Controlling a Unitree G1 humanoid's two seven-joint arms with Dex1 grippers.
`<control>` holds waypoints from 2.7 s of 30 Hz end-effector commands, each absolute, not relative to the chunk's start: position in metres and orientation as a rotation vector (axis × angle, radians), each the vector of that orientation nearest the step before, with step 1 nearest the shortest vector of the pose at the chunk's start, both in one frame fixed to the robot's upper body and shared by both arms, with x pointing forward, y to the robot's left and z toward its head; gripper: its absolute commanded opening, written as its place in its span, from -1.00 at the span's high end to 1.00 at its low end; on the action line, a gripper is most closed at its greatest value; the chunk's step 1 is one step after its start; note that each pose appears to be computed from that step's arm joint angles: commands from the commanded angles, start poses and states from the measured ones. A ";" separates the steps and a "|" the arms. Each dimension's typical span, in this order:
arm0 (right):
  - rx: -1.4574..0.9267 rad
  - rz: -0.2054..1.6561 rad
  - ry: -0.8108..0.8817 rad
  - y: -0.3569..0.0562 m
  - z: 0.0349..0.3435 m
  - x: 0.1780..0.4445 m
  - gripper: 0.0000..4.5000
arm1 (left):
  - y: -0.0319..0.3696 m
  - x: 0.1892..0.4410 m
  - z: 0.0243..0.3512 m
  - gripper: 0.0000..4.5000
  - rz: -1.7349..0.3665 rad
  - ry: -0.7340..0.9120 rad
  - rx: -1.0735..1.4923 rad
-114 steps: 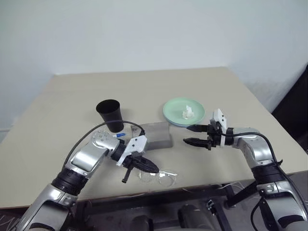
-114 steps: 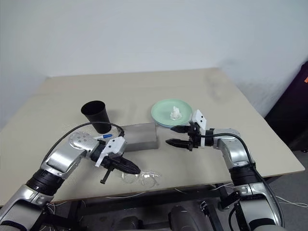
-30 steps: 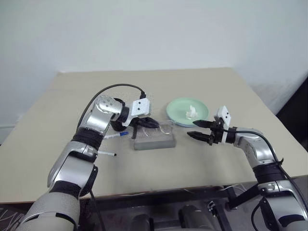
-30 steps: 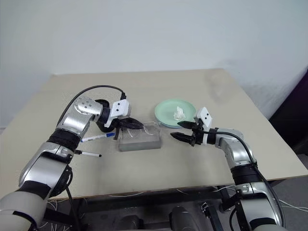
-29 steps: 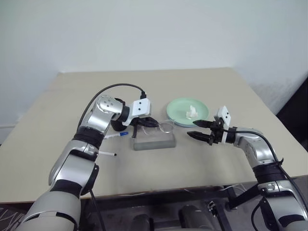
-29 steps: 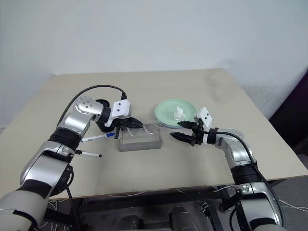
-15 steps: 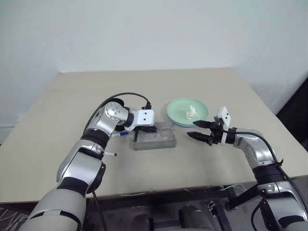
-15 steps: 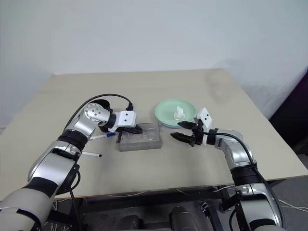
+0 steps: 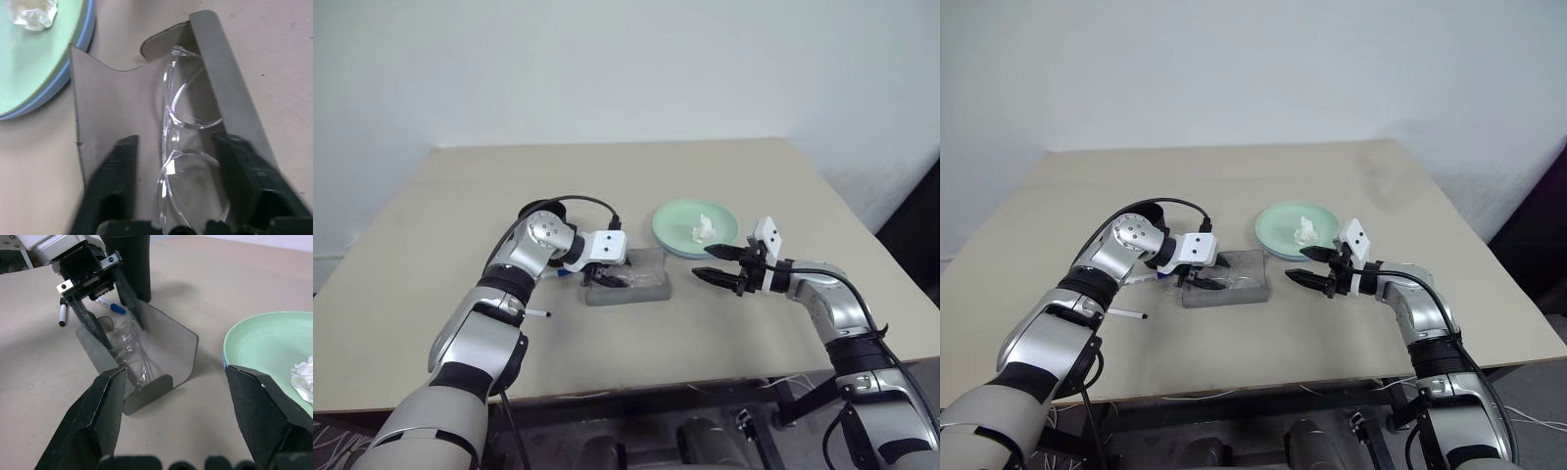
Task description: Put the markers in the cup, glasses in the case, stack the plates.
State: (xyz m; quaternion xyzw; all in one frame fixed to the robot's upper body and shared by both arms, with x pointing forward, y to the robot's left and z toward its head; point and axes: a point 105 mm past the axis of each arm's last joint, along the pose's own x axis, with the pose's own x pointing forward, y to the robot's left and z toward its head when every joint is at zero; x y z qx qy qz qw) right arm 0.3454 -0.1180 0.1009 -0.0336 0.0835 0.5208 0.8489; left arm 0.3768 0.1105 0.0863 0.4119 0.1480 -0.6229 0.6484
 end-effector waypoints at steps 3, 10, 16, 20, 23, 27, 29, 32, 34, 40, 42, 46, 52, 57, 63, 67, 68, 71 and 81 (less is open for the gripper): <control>-0.092 1.103 0.112 -0.114 0.117 0.349 -0.55 | 0.093 0.398 0.126 -0.22 -1.300 0.153 0.902; -0.092 1.108 0.106 -0.112 0.118 0.349 -0.55 | 0.089 0.414 0.149 0.35 -1.184 0.063 0.862; -0.095 1.114 0.088 -0.111 0.123 0.349 -0.55 | 0.099 0.428 0.143 0.99 -1.044 0.087 0.990; -0.099 1.119 0.075 -0.110 0.127 0.349 -0.55 | 0.104 0.431 0.128 0.99 -1.003 0.119 1.103; -0.101 1.119 0.072 -0.110 0.127 0.349 -0.55 | 0.106 0.429 0.111 0.99 -1.011 0.160 1.174; -0.102 1.118 0.071 -0.111 0.127 0.348 -0.55 | 0.107 0.424 0.099 0.99 -1.050 0.199 1.186; -0.102 1.116 0.072 -0.111 0.127 0.347 -0.55 | 0.107 0.419 0.098 0.99 -1.093 0.216 1.141; -0.102 1.113 0.073 -0.112 0.127 0.347 -0.55 | 0.106 0.409 0.102 0.99 -1.189 0.230 1.024; -0.102 1.112 0.073 -0.112 0.126 0.347 -0.55 | 0.107 0.403 0.105 0.99 -1.240 0.234 0.981; -0.102 1.117 0.074 -0.109 0.126 0.347 -0.55 | 0.119 0.378 0.098 0.99 -1.404 0.306 0.929; -0.102 1.120 0.073 -0.108 0.126 0.347 -0.55 | 0.123 0.371 0.095 0.99 -1.441 0.331 0.911; -0.103 1.126 0.074 -0.106 0.126 0.347 -0.55 | 0.129 0.362 0.092 0.99 -1.454 0.343 0.900; -0.104 1.134 0.076 -0.106 0.126 0.346 -0.55 | 0.149 0.352 0.102 0.99 -1.438 0.363 0.880; -0.105 1.138 0.081 -0.105 0.126 0.346 -0.55 | 0.190 0.335 0.102 0.99 -1.450 0.515 0.956; -0.101 1.151 0.085 -0.101 0.124 0.346 -0.55 | 0.235 0.321 0.102 0.48 -1.436 0.701 1.020; -0.098 1.160 0.086 -0.097 0.123 0.347 -0.55 | 0.253 0.318 0.100 0.03 -1.429 0.785 1.082; -0.097 1.163 0.085 -0.096 0.123 0.347 -0.55 | 0.255 0.318 0.100 0.03 -1.430 0.796 1.087; -0.095 1.165 0.083 -0.095 0.124 0.348 -0.55 | 0.259 0.318 0.098 0.03 -1.437 0.829 1.096; -0.095 1.163 0.086 -0.096 0.123 0.348 -0.55 | 0.263 0.321 0.087 0.03 -1.455 0.911 1.115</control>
